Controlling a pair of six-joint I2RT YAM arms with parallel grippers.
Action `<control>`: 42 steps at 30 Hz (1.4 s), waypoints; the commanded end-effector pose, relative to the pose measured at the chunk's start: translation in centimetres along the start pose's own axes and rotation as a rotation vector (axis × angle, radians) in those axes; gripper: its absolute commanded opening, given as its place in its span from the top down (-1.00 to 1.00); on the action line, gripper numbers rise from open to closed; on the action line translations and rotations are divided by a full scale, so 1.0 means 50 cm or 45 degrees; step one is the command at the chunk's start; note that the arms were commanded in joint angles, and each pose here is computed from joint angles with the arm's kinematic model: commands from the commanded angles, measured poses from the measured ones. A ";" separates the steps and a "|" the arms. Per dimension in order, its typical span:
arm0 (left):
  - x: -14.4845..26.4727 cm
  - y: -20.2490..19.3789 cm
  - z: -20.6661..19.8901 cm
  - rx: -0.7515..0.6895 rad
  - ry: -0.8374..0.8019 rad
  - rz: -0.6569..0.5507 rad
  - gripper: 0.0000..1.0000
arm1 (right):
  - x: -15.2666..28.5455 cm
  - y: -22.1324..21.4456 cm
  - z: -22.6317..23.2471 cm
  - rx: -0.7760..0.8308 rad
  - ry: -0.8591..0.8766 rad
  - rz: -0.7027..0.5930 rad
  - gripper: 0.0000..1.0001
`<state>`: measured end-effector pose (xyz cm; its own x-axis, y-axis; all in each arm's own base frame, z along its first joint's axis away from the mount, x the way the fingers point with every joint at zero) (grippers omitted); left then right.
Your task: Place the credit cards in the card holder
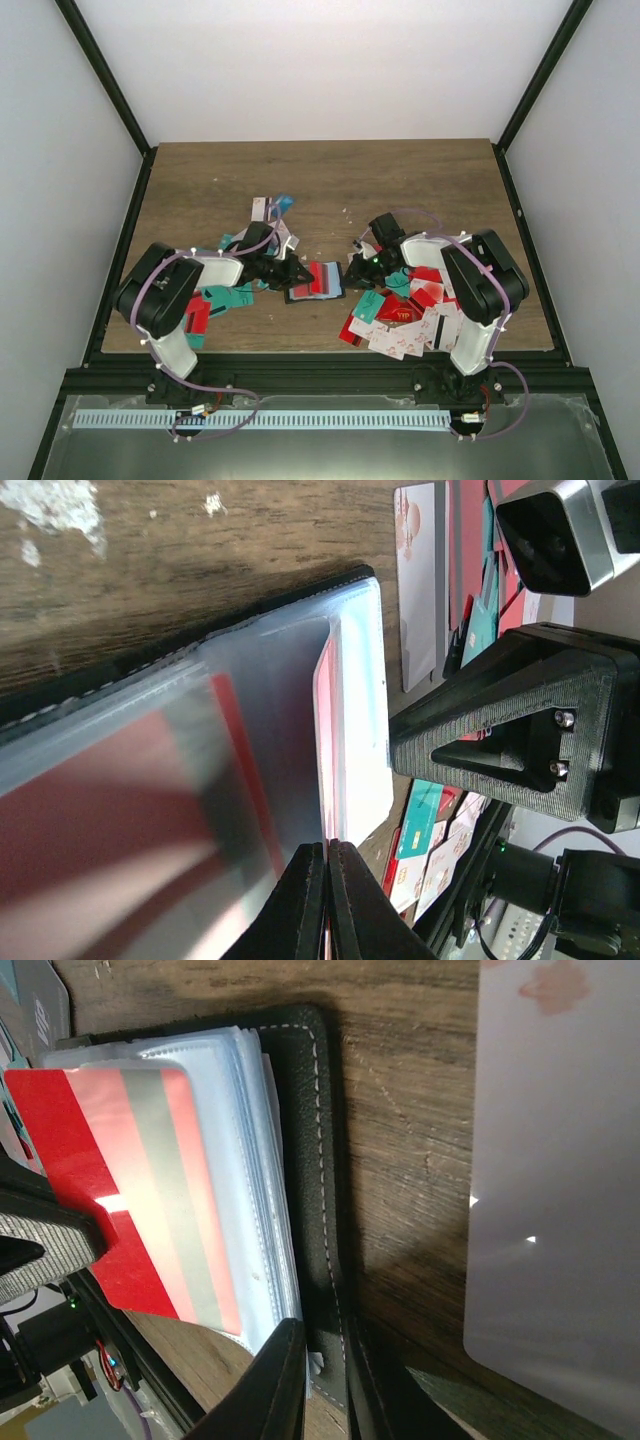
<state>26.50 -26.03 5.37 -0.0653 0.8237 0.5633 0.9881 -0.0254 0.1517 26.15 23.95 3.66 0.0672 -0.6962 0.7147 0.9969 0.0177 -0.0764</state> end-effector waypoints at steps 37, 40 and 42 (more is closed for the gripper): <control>-0.059 -0.044 0.009 0.258 0.080 0.019 0.83 | -0.019 -0.038 -0.023 -0.186 0.028 0.097 0.74; -0.052 -0.045 0.003 0.244 0.104 0.019 0.74 | -0.015 -0.037 -0.017 -0.178 0.042 0.089 0.73; -0.046 -0.046 0.001 0.230 0.126 0.027 0.65 | -0.011 -0.035 -0.013 -0.170 0.045 0.079 0.73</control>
<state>25.49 -27.96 3.81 -0.0836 0.7966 0.5986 0.9958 0.0897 0.0197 25.47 24.11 3.46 0.0992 -0.7367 0.6689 0.9842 -0.0264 -0.1751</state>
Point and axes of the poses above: each gripper's point midway between its finger pads, its own x axis back along the fingers, its own z axis along the line the jaws close on, y = z × x, the point moved 2 cm from there along x, back along the fingers, and after that the axes turned 5 degrees about -x, right-handed, at the moved point
